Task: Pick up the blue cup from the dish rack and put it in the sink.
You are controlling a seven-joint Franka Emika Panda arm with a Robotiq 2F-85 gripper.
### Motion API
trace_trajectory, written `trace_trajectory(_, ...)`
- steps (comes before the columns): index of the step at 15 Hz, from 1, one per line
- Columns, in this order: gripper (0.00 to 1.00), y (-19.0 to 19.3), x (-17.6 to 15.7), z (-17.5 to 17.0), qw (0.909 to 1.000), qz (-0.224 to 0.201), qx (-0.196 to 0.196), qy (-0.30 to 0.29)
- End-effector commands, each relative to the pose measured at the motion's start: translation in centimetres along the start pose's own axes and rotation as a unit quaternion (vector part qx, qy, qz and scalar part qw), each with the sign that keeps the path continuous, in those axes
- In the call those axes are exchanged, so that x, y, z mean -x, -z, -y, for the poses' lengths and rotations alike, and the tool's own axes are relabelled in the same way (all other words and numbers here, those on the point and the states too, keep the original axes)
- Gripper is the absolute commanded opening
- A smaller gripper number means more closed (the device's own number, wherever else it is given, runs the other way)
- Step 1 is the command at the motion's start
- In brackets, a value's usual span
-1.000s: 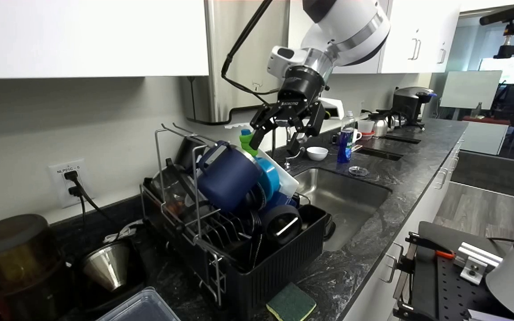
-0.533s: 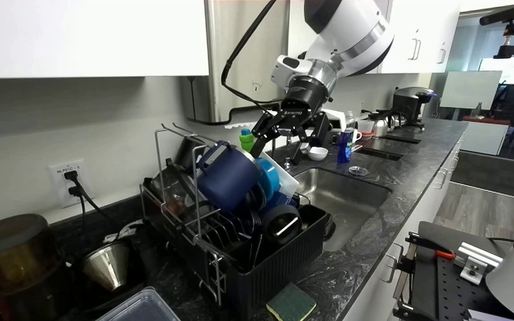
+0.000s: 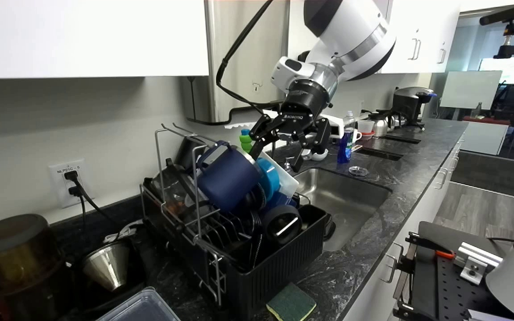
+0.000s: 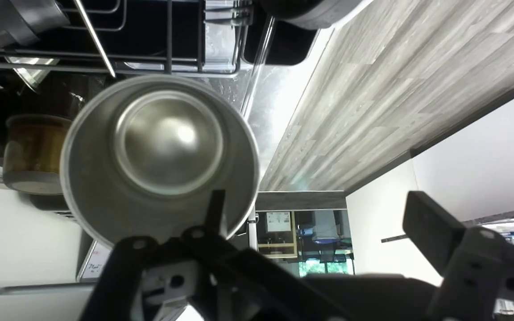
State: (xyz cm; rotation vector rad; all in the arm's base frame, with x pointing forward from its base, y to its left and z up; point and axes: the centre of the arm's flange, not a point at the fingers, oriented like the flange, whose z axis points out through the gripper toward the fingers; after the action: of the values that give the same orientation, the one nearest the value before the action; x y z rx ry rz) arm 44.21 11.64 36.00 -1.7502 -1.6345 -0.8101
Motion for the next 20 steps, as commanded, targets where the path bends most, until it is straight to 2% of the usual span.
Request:
trace_trajectory(1,1.0,-0.4,0.8,-0.3,0.9998,-0.013,0.008,0.012)
trace_trajectory(11,1.0,-0.1,3.0,-2.0,0.9984,-0.044,0.035,-0.003)
trace_trajectory(16,1.0,-0.6,3.2,-2.7,0.9954,-0.071,0.063,-0.015)
trace_trajectory(20,1.0,-1.3,3.5,-2.7,0.9951,-0.074,0.061,-0.022)
